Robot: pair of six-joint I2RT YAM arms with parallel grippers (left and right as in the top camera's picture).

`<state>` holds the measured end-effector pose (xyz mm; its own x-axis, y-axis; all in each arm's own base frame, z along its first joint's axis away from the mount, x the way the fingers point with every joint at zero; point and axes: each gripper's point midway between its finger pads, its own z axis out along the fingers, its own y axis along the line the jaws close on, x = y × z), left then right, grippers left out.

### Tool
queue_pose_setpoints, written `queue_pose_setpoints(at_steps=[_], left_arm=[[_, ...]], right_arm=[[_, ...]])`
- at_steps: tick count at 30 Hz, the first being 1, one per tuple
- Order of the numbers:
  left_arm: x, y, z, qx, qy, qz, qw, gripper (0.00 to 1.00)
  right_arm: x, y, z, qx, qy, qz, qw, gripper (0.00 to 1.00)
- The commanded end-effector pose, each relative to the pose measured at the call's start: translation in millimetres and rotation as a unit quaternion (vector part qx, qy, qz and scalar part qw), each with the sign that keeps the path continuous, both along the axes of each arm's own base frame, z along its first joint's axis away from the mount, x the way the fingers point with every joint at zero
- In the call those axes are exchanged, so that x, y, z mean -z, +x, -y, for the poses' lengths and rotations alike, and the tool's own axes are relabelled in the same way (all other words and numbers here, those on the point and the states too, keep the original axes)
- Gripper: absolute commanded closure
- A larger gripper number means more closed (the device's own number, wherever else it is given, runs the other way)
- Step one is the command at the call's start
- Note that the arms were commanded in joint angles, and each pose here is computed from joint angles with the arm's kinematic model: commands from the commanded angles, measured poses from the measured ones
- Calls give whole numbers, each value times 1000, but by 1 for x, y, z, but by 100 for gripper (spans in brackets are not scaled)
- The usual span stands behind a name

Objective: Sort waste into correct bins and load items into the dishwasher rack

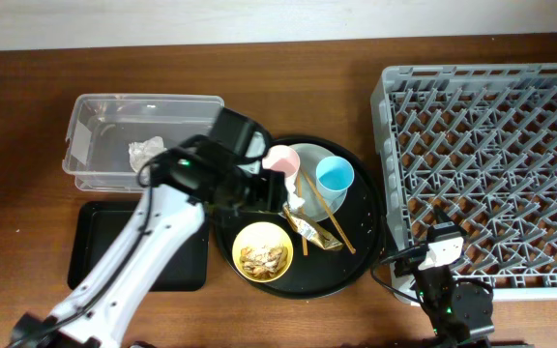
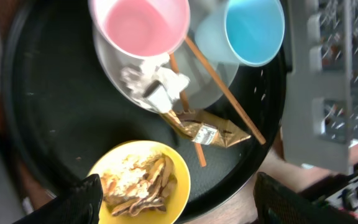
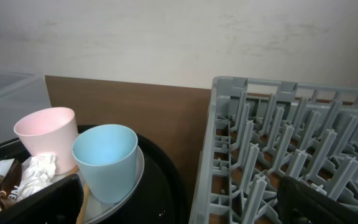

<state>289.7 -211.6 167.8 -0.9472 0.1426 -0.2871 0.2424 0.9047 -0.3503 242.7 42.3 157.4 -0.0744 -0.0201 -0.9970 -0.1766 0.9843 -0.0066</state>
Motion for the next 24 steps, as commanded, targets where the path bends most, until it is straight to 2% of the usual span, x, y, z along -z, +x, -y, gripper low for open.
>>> queue_pose_setpoints(at_steps=[1, 12, 14, 18, 19, 21, 24], left_arm=[[31, -14, 19, 36, 25, -27, 999, 23], [102, -9, 52, 77, 106, -23, 991, 22], [113, -10, 53, 78, 114, -33, 990, 18], [128, -8, 52, 78, 126, -41, 988, 16], [128, -7, 52, 78, 125, -41, 988, 18], [127, -5, 54, 77, 121, -35, 989, 32], [127, -4, 55, 77, 120, -34, 989, 49]], right_arm=[[2, 0, 3, 7, -2, -1, 1000, 2], [2, 0, 3, 7, -2, -1, 1000, 2], [2, 0, 3, 7, -2, -1, 1000, 2], [2, 0, 3, 7, -2, -1, 1000, 2], [2, 0, 3, 7, -2, -1, 1000, 2], [2, 0, 3, 7, -2, -1, 1000, 2], [2, 0, 3, 7, -2, -1, 1000, 2]])
